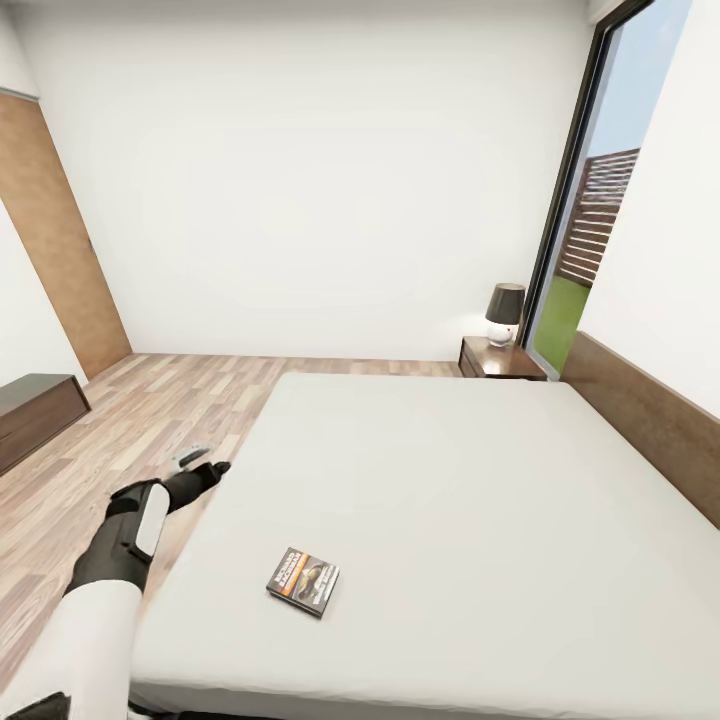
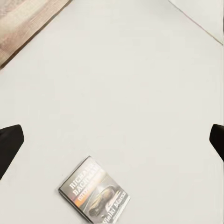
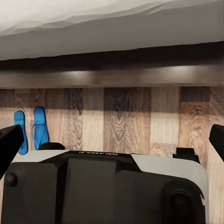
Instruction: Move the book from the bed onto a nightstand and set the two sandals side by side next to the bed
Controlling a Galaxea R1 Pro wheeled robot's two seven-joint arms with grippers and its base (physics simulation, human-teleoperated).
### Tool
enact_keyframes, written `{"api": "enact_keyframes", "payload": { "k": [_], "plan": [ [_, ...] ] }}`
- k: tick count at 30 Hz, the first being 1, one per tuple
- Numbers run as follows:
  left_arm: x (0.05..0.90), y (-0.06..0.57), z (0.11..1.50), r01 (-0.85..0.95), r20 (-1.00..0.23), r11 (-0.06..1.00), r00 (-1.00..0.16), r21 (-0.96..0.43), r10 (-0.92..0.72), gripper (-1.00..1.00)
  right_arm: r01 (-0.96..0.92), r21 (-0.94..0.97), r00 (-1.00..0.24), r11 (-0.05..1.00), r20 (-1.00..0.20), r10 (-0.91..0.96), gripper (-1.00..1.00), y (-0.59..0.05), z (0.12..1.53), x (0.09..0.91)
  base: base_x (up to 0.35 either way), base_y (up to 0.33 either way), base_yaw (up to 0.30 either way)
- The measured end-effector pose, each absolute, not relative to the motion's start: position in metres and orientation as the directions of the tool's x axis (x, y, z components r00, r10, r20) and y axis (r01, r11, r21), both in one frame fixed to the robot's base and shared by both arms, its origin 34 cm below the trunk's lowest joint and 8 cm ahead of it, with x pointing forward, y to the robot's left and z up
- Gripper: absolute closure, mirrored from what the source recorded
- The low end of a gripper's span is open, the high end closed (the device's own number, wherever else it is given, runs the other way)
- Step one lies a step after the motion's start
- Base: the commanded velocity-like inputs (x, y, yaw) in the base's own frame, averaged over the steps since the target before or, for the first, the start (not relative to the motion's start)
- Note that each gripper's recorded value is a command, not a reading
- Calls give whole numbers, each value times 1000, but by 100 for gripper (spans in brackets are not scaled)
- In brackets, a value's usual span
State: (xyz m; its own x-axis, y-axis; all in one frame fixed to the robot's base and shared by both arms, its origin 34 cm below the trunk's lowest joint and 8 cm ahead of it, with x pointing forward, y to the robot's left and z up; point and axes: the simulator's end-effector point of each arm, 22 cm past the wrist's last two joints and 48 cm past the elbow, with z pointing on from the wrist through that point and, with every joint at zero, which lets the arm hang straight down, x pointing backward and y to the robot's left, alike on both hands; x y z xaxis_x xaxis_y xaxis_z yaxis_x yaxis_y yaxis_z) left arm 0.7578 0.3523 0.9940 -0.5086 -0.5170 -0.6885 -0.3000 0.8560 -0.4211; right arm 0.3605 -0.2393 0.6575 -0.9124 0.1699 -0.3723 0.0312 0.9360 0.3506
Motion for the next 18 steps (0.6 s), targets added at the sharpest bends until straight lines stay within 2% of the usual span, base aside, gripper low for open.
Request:
{"api": "enact_keyframes", "payload": {
  "k": [7, 16, 18],
  "plan": [
    [760, 354, 978, -341, -695, 838, -470, -426, -544, -100, 31, 350, -912, 936, -373, 170, -100, -240, 658, 360, 0, 0, 0],
    [762, 324, 972, -319, -677, 836, -490, -447, -549, -100, 31, 352, -913, 935, -372, 170, -100, -239, 658, 360, 0, 0, 0],
    [765, 297, 973, -266, -688, 864, -525, -427, -501, -100, 31, 353, -913, 935, -371, 170, -100, -239, 657, 360, 0, 0, 0]
  ]
}}
